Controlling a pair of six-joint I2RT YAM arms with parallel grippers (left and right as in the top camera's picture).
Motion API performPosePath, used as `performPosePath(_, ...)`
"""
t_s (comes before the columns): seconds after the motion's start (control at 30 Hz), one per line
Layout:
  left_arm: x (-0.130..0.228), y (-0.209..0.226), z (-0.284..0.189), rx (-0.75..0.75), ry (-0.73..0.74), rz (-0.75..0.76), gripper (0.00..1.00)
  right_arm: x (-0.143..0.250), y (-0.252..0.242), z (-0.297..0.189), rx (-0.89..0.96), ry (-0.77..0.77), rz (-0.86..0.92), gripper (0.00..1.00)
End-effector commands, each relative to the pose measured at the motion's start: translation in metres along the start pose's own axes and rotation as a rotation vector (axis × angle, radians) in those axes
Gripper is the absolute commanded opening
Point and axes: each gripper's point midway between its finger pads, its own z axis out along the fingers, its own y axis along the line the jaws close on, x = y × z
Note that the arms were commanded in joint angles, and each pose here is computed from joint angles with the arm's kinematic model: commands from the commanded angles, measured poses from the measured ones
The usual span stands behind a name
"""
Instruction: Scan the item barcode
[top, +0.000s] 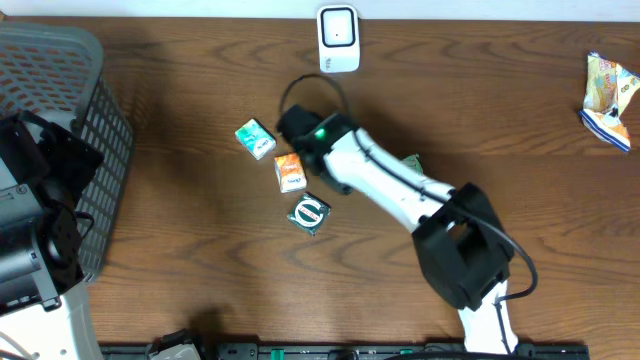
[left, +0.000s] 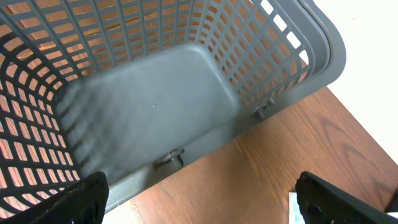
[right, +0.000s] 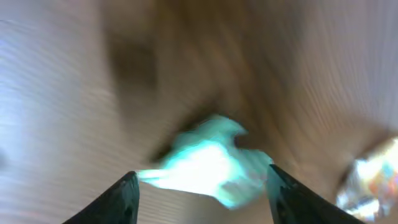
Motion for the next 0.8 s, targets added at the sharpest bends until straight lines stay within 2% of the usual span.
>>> performPosePath(0.0, -0.001, 0.002, 0.000, -0.009, -0.002, -0.010, 0.95, -0.020, 0.037, -0.017, -0.053, -0.086, -0.073, 0.59)
performPosePath(0.03, 0.000, 0.002, 0.000, -0.009, -0.001, -0.010, 0.95, -0.027, 0.043, -0.023, -0.033, -0.120, -0.082, 0.65)
performPosePath(0.1, -0.001, 0.002, 0.000, -0.009, -0.002, -0.010, 0.95, -0.035, 0.035, -0.030, 0.054, -0.149, -0.079, 0.85)
performPosePath(0.2, -0.001, 0.002, 0.000, -0.009, -0.002, -0.010, 0.95, -0.030, 0.012, -0.027, 0.153, -0.120, -0.065, 0.91)
performPosePath(0.33, -0.001, 0.002, 0.000, -0.009, -0.002, -0.010, 0.95, -0.009, -0.012, -0.012, 0.151, -0.029, -0.044, 0.94)
performPosePath(0.4, -0.001, 0.002, 0.000, -0.009, -0.002, -0.010, 0.95, 0.005, -0.022, 0.003, 0.078, 0.023, -0.010, 0.93)
performPosePath(0.53, -0.001, 0.002, 0.000, -0.009, -0.002, -0.010, 0.95, 0.021, -0.025, 0.033, -0.273, 0.046, 0.162, 0.92)
performPosePath(0.63, -0.001, 0.002, 0.000, -0.009, -0.002, -0.010, 0.95, 0.027, -0.037, 0.044, -0.595, 0.006, 0.365, 0.87)
performPosePath(0.77, -0.001, 0.002, 0.000, -0.009, -0.002, -0.010, 0.95, 0.038, -0.059, 0.045, -0.785, -0.013, 0.562, 0.88)
